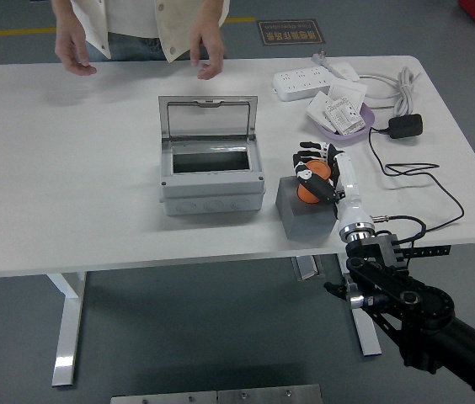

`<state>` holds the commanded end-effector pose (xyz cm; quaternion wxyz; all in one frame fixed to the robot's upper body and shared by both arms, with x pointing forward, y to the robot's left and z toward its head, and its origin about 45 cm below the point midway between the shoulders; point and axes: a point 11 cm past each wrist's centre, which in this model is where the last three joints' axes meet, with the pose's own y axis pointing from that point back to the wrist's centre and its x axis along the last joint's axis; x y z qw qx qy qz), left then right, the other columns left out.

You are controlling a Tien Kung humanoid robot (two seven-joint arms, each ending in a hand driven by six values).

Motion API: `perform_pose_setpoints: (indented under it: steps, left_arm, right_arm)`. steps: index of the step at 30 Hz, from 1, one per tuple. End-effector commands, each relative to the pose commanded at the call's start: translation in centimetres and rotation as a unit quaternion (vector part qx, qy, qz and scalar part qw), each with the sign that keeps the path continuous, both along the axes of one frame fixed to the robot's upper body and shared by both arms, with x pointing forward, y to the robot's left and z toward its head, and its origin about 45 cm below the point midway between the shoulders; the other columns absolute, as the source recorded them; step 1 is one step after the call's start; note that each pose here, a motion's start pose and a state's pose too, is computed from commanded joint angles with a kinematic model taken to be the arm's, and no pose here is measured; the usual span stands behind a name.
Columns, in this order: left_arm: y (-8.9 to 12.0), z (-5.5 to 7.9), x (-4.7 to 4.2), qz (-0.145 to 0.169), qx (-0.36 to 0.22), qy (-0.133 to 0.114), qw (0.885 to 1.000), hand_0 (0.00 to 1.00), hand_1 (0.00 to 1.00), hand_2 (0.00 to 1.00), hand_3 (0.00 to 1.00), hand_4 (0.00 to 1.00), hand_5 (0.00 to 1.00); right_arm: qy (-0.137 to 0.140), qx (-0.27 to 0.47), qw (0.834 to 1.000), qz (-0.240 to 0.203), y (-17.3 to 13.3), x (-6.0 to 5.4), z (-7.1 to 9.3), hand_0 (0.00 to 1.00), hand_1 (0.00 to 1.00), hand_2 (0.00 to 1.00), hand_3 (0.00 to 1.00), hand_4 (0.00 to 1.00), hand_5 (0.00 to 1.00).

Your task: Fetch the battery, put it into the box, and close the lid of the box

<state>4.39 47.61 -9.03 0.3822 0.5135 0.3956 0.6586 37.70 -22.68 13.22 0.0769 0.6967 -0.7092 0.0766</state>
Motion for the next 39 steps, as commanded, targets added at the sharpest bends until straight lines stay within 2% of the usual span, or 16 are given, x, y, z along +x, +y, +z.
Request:
perform_pose_setpoints:
  steps: [4, 5, 34, 35, 39]
  left_arm:
    - [0.0, 0.0, 0.0, -0.001, 0.0, 0.0, 1.0, 0.573, 0.577, 0.607, 0.625, 0.652, 0.002]
    - [0.0, 0.0, 0.0, -0.001, 0.0, 0.0, 1.0, 0.573, 0.577, 0.607, 0.625, 0.652, 0.002]
    - [0.1, 0.07, 0.22, -0.002, 0.001, 0.002, 1.0, 0.574, 0.577, 0.608, 0.625, 0.658, 0.002]
    - [0.12, 0.08, 0.22, -0.002, 0.002, 0.002, 1.0, 0.574, 0.578, 0.608, 0.625, 0.658, 0.002]
    - [0.14, 0.1, 0.29, -0.003, 0.002, 0.002, 1.0, 0.574, 0.578, 0.608, 0.625, 0.658, 0.002]
  right_arm:
    - [0.003, -0.002, 1.0, 0.001, -0.04, -0.06, -0.16, 0.624, 0.618, 0.579, 0.609, 0.453, 0.115]
    - [0.003, -0.002, 1.0, 0.001, -0.06, -0.08, -0.19, 0.633, 0.618, 0.582, 0.615, 0.444, 0.079]
    - [0.007, -0.008, 1.0, 0.009, -0.05, -0.01, -0.31, 0.627, 0.613, 0.581, 0.613, 0.483, 0.086]
    - [0.007, -0.008, 1.0, 0.009, -0.05, 0.01, -0.28, 0.584, 0.575, 0.56, 0.599, 0.487, 0.096]
    - [0.004, -0.002, 1.0, 0.01, -0.1, 0.11, -0.12, 0.584, 0.575, 0.56, 0.599, 0.487, 0.096]
